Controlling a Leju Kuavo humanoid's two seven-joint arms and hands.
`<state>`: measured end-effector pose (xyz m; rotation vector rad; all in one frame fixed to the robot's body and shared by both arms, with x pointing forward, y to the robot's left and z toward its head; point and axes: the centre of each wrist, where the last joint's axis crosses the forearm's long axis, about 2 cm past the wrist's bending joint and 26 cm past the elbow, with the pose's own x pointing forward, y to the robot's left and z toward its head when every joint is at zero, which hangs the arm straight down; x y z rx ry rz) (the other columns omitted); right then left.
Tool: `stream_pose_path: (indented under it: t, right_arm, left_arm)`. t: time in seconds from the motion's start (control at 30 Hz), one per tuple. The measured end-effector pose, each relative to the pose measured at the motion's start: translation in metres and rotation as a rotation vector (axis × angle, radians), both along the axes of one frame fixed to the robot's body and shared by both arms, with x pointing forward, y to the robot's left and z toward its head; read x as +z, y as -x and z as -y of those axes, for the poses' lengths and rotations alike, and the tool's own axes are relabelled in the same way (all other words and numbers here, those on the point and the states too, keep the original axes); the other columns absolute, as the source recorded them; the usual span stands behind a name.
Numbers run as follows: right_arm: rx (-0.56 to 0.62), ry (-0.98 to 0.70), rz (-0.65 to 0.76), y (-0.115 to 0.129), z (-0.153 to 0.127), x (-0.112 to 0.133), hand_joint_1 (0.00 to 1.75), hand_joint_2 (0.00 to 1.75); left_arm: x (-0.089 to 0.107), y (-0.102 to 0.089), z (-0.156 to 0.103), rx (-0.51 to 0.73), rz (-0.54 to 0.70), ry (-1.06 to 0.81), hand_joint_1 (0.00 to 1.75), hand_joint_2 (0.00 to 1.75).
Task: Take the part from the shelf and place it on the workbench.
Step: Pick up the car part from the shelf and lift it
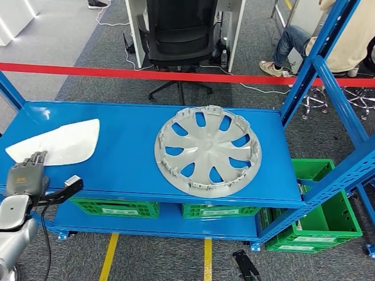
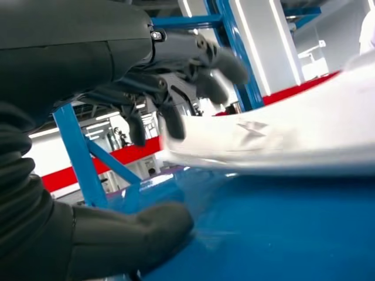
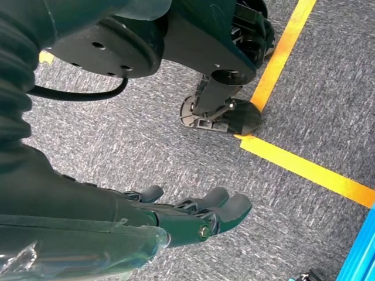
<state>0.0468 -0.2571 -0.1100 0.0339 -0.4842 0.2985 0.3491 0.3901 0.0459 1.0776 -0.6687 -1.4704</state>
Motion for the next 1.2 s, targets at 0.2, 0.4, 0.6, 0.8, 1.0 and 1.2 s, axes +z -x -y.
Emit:
stream_pose_path:
  t: [0.2,0.4,0.6,0.8,1.0,1.2]
  right_arm:
    - [0.001,-0.003,-0.001,0.000,0.000,0.000,0.00,1.75]
    - [0.004,-0.005,0.002,-0.002,0.000,0.000,0.00,1.75]
    - [0.004,-0.006,0.005,-0.004,0.000,0.000,0.00,1.75]
    - [0.004,-0.006,0.005,-0.004,0.000,0.000,0.00,1.75]
    - [0.004,-0.006,0.005,-0.004,0.000,0.000,0.00,1.75]
    - [0.003,-0.007,0.007,-0.003,0.000,0.000,0.00,1.75]
  left_arm:
    - [0.006,-0.006,-0.001,-0.021,-0.008,0.010,0.00,1.75]
    - [0.012,-0.013,-0.001,-0.045,-0.046,0.024,0.00,1.75]
    - [0.014,-0.015,-0.001,-0.039,-0.058,0.016,0.00,1.75]
    - [0.015,-0.015,-0.001,-0.036,-0.058,0.014,0.00,1.75]
    - [0.014,-0.014,-0.001,-0.024,-0.038,-0.005,0.00,1.75]
    - [0.009,-0.009,-0.001,-0.074,0.042,0.022,0.00,1.75]
